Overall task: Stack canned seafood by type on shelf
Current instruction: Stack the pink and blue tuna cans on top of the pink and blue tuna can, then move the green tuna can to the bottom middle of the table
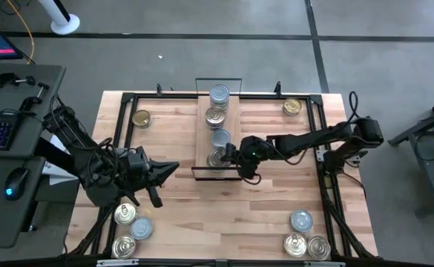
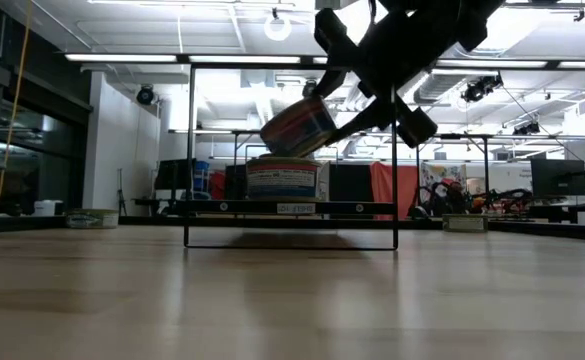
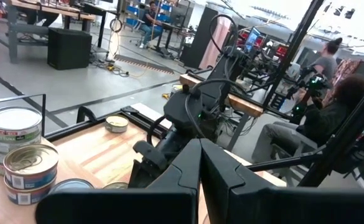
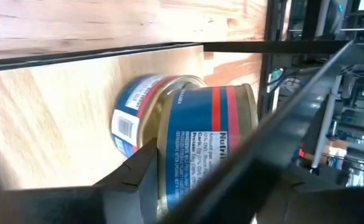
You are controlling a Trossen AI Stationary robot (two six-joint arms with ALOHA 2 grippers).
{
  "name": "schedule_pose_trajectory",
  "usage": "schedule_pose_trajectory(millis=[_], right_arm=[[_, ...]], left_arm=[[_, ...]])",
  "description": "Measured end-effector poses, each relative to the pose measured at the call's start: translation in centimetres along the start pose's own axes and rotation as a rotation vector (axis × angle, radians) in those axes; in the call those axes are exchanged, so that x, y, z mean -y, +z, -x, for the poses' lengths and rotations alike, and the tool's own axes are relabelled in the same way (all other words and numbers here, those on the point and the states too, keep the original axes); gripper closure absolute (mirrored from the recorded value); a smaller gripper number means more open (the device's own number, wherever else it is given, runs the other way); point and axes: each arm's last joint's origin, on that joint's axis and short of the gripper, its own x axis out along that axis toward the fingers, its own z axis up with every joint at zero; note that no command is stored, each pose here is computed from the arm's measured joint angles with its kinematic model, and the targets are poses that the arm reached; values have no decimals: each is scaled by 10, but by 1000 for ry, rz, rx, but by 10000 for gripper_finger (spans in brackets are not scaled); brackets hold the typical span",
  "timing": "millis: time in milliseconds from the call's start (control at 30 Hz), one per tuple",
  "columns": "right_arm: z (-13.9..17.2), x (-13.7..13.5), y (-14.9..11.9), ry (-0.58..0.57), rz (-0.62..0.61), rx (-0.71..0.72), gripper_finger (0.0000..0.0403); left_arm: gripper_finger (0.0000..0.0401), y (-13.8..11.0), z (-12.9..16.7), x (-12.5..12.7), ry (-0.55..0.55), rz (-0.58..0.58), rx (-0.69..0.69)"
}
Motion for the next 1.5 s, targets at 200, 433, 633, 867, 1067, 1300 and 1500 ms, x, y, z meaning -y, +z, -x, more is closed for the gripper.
schedule_pose_trajectory(millis=[200, 433, 633, 867, 1067, 1300, 1500], right_arm=[[-5, -1, 1, 2, -21, 33, 176], [-6, -1, 1, 3, -110, 41, 99], [-5, -1, 0, -7, -120, -12, 95], [10, -3, -8, 44, -170, -128, 94], [30, -10, -23, 147, -337, -216, 94], [53, -31, -41, 307, -686, -432, 94], [74, -50, -48, 453, -1036, -625, 98]], left_arm=[[401, 0, 0, 0, 0, 0, 0], [401, 0, 0, 0, -1, -1, -1], [401, 0, 0, 0, -1, -8, -1], [401, 5, 2, -3, -9, 9, 2], [401, 15, 5, -9, -14, 4, 11], [401, 26, 3, -19, 11, -52, 30], [401, 29, -15, -27, 65, -155, 36]])
